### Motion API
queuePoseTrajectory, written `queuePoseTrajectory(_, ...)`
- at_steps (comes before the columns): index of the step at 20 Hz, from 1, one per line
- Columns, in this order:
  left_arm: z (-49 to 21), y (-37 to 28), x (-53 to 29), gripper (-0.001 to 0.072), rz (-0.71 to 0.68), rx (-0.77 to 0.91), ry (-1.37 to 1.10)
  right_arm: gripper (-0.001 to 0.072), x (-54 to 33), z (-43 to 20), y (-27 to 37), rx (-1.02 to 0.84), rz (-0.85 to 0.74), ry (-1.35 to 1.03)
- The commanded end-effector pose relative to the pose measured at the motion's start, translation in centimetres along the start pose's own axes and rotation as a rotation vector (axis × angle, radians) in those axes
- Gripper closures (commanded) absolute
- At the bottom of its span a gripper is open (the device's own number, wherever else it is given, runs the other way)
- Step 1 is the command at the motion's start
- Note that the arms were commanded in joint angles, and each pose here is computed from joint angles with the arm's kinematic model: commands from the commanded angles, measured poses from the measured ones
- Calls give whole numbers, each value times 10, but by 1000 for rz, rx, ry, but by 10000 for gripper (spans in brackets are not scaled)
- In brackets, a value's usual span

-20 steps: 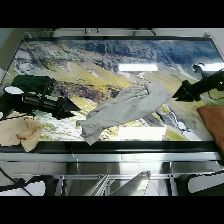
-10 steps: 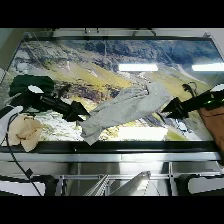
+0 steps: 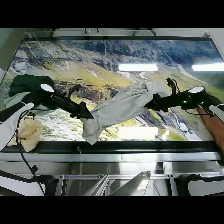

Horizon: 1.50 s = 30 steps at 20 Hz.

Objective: Fold the shirts.

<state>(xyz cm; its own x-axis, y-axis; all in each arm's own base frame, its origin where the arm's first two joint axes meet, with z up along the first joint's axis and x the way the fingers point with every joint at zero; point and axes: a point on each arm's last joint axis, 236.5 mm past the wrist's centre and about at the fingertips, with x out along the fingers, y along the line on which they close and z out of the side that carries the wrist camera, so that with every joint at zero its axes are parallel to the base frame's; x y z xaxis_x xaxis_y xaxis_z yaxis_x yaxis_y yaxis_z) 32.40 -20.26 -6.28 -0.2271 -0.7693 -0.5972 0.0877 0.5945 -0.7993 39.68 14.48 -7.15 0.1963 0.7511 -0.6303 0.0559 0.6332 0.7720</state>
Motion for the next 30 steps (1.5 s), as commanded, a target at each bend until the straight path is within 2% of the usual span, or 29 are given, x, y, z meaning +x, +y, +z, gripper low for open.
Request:
queuePoseTrajectory(1, 21, -55, -33, 699, -51, 138, -81, 700, -22, 8, 42, -85, 81, -13)
queuePoseTrajectory(4, 24, -143, -93, 699, -77, 364, -214, 700, -86, 2, 113, -245, 179, -46)
queuePoseTrajectory(7, 0, -250, -178, 697, -58, 635, -453, 699, -181, -5, 206, -488, 249, -229)
queuePoseTrajectory(10, -45, -332, -261, 690, 38, 834, -746, 699, -278, -27, 290, -748, 202, -513)
queuePoseTrajectory(13, -88, -365, -310, 687, 151, 907, -930, 698, -330, -49, 331, -871, 133, -697)
queuePoseTrajectory(15, -94, -355, -312, 687, 173, 875, -945, 699, -327, -46, 323, -817, 113, -679)
queuePoseTrajectory(17, -83, -322, -293, 686, 138, 781, -867, 698, -302, -29, 295, -713, 68, -586)
queuePoseTrajectory(20, -51, -242, -249, 685, 40, 551, -694, 692, -235, -8, 251, -570, 75, -368)
queuePoseTrajectory(24, -21, -125, -175, 686, -79, 273, -505, 692, -109, 0, 162, -375, 30, -34)
queuePoseTrajectory(25, -17, -98, -157, 687, -98, 222, -471, 638, -82, 3, 140, -323, 17, 20)
queuePoseTrajectory(26, -13, -76, -142, 612, -112, 188, -446, 437, -58, 7, 117, -268, 7, 64)
queuePoseTrajectory(27, -8, -56, -133, 390, -124, 132, -433, 385, -41, 8, 98, -217, 8, 104)
queuePoseTrajectory(30, 13, -11, -137, 80, -152, 17, -434, 386, -32, 9, 55, -116, 19, 173)
